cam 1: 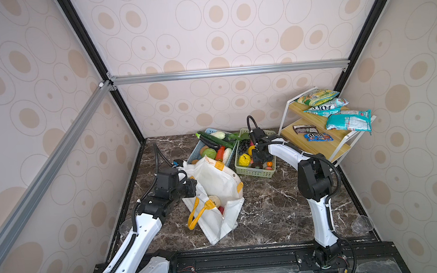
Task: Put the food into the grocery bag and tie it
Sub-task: 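Move the right gripper back over the pale-green fruit basket, then lower the right gripper and close it on the red peach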
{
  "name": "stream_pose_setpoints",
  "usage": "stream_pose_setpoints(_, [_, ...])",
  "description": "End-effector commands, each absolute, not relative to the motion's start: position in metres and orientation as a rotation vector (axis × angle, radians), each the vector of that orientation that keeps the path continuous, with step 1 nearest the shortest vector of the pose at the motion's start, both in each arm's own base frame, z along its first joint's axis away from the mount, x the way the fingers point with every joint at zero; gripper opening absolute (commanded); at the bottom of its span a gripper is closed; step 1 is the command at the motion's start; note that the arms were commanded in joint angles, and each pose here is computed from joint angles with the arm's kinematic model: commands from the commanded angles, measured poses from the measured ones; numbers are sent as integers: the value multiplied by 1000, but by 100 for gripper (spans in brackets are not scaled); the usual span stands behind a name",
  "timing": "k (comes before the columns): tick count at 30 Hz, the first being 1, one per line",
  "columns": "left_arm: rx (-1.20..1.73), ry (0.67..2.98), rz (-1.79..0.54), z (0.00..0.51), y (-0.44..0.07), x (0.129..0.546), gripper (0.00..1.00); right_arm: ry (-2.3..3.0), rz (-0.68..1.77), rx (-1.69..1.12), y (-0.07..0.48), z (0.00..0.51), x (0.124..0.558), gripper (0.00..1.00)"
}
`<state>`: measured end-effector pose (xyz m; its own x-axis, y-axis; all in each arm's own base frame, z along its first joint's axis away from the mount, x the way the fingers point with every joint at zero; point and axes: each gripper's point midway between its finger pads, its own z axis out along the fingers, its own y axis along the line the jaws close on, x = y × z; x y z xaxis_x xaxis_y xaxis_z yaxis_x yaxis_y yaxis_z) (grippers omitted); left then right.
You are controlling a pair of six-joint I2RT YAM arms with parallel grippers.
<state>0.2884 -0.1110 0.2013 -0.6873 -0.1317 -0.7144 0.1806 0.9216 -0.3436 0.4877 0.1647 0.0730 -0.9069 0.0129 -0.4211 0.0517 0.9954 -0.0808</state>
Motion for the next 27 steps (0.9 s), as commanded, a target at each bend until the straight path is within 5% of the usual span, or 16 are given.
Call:
stream_pose_setpoints(1, [25,2234,-496,214,-110,294,0,2716,-164,39,161,66,491,51])
stream_pose_setpoints(20, [31,2238,-490,215,-111,297,0,2801,-194,76,158,28,490,56])
stream_pose_setpoints(27, [33,2238,-490,215,-111,298,0,2815,-124,79,165,29,487,44])
